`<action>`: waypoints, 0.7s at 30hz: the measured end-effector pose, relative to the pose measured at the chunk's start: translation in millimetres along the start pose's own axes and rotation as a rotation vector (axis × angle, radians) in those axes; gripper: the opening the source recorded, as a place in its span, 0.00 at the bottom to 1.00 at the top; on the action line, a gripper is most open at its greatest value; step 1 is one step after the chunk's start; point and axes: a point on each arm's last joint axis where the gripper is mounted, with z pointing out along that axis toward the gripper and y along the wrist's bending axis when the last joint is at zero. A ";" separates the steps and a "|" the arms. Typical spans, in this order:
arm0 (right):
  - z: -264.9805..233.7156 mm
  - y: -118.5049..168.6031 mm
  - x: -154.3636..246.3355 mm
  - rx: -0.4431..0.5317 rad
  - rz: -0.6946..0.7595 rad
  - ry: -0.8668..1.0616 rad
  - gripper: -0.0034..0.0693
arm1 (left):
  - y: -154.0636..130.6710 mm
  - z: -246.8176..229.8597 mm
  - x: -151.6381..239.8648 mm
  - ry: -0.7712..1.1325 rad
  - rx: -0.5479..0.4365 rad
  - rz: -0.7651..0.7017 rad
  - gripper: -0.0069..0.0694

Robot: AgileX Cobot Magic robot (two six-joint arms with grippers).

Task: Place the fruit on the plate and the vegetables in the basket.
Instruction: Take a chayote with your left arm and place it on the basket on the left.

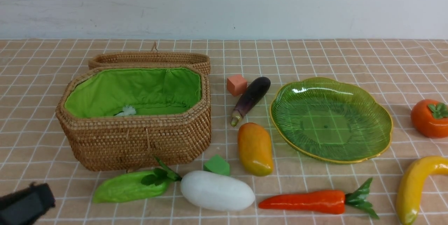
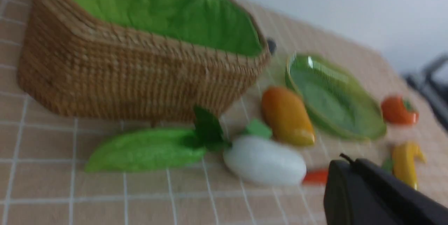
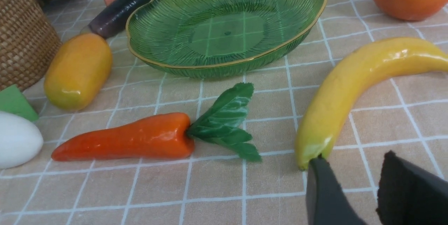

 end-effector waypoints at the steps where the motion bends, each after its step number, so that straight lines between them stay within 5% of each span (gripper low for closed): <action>1: 0.4 0.2 -0.3 -0.018 0.030 -0.009 0.38 | -4.3 2.9 -1.4 0.122 0.006 0.037 0.07; 5: 0.7 3.6 -5.9 -0.058 0.303 -0.082 0.38 | -6.6 21.6 -5.1 0.470 -0.008 0.109 0.07; 13: -4.3 9.0 -21.6 -0.141 0.573 -0.158 0.37 | -1.5 42.7 -12.4 0.539 -0.005 0.208 0.07; 15: -9.3 14.6 -27.0 -0.169 0.565 -0.122 0.35 | -1.5 45.3 -14.4 0.546 -0.002 0.221 0.07; 21: -54.6 51.2 -98.5 -0.372 0.176 0.125 0.26 | 0.2 66.2 -28.3 0.633 -0.010 0.245 0.07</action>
